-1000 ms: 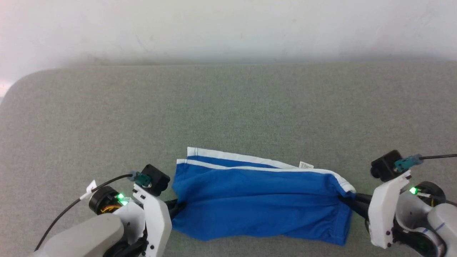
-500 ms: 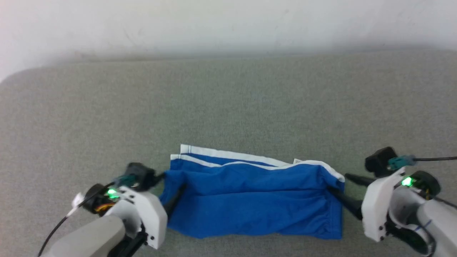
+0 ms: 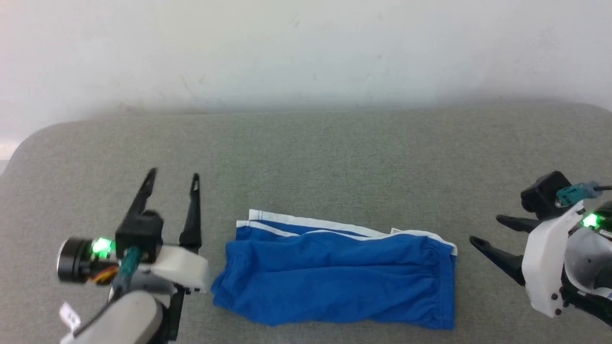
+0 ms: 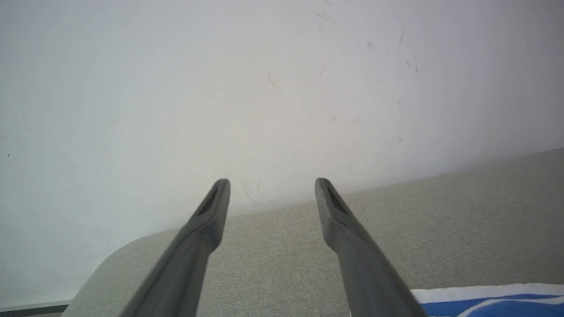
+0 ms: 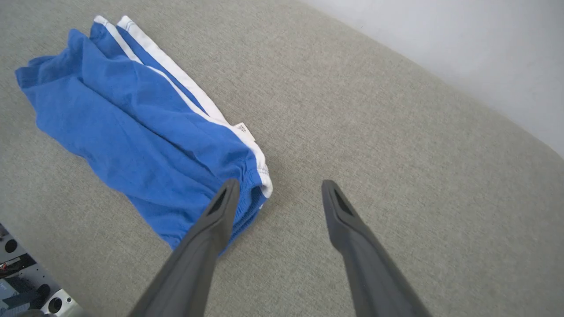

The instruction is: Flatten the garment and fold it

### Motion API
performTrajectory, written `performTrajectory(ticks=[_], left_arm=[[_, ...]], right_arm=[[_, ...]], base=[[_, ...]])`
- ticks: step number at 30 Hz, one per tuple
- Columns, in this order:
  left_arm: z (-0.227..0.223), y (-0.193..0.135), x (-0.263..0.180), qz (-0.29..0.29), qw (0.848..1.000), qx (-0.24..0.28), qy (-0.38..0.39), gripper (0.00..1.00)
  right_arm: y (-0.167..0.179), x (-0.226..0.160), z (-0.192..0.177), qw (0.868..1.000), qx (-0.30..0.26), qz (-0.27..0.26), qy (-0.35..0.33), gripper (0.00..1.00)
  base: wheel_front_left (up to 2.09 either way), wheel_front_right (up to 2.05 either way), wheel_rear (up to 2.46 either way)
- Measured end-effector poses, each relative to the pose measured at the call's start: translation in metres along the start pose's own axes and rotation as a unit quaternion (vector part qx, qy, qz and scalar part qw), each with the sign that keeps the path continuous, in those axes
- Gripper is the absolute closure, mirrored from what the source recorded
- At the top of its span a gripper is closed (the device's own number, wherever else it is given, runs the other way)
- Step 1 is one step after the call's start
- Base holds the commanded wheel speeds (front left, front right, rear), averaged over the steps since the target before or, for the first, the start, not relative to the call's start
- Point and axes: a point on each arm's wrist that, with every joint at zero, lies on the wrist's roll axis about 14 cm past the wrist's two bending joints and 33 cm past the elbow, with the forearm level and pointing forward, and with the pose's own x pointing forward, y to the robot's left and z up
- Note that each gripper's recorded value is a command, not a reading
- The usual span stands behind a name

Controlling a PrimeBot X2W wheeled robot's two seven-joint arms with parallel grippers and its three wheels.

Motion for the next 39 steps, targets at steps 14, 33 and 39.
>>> performTrajectory(ticks=[14, 33, 39], left_arm=[[-0.008, 0.032, -0.042, 0.140, 0.990, -0.018, -0.020, 0.00], [-0.024, 0.036, -0.054, 0.131, 0.991, -0.010, -0.006, 0.00], [-0.018, 0.030, -0.054, 0.118, 0.993, -0.005, -0.017, 0.00]], right_arm=[[0.024, 0.045, -0.065, 0.985, 0.121, 0.031, 0.118, 0.00], [0.038, 0.064, -0.096, 0.978, 0.158, 0.039, 0.129, 1.00], [-0.023, 0.031, -0.080, 0.984, 0.148, -0.031, 0.099, 1.00]], base=[[0.00, 0.00, 0.00], [0.00, 0.00, 0.00], [0.00, 0.00, 0.00]])
